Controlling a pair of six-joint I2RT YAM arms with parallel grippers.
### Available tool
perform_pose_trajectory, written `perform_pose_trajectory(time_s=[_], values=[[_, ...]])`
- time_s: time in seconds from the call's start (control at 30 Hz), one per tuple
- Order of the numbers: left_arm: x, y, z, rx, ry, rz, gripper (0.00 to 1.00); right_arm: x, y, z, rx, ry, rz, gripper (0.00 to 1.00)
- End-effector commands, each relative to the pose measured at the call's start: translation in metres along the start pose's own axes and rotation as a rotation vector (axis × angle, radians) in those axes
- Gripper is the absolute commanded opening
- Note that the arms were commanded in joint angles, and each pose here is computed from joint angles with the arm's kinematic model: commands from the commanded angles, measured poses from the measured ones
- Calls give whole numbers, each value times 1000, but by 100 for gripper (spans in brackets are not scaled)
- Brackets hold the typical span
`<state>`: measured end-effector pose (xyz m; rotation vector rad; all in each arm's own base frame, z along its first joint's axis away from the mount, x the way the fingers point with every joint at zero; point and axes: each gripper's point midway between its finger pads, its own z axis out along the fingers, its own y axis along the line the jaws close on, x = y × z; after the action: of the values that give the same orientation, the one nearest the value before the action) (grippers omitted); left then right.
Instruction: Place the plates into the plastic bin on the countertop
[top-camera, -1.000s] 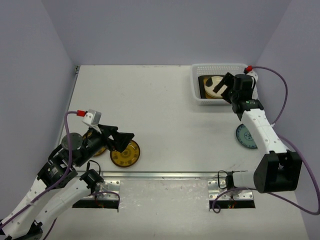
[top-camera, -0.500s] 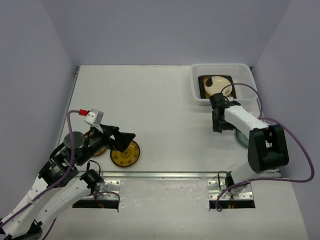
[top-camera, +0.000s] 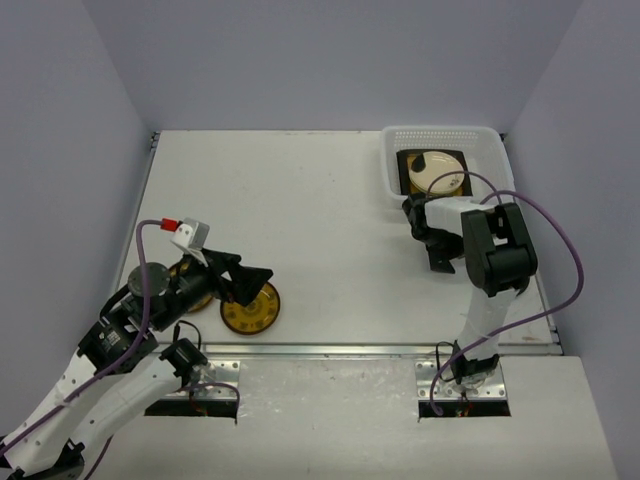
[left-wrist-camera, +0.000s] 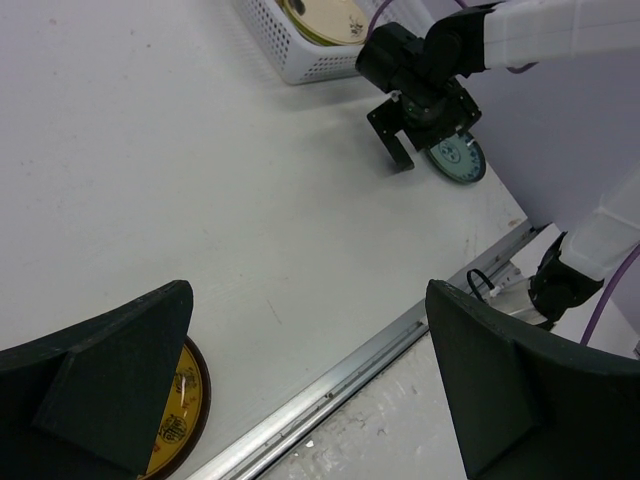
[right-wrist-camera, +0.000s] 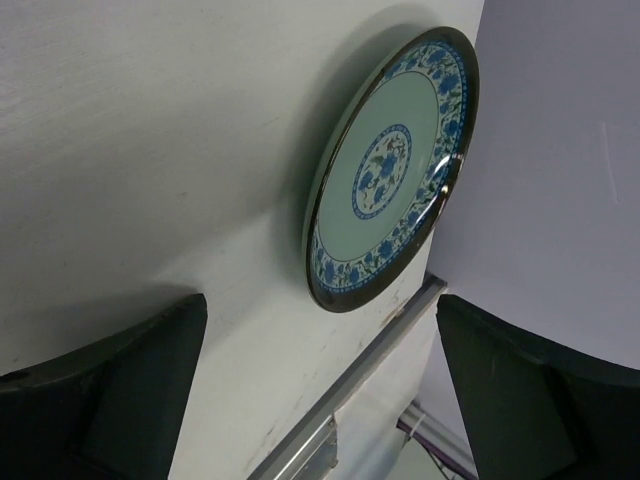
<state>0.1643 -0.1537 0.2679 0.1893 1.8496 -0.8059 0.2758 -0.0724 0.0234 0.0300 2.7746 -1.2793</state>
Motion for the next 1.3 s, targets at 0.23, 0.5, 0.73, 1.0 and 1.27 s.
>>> perform_pose_trajectory(time_s=[0.23, 0.5, 0.73, 1.0, 1.27], values=[[-15, -16, -10, 92, -79, 22, 100, -5, 5, 10, 32, -9, 16, 53], [-15, -20, -12, 115, -80, 29, 100, -4, -3, 14, 56, -54, 14, 62], [-14, -21, -14, 118, -80, 27, 100, 4, -10, 22, 7, -58, 68, 64], [-14, -22, -13, 122, -76, 28, 100, 9, 9, 36, -107, -25, 47, 53], [-17, -23, -17, 127, -94, 27, 100, 12, 21, 44, -141, -12, 23, 18]])
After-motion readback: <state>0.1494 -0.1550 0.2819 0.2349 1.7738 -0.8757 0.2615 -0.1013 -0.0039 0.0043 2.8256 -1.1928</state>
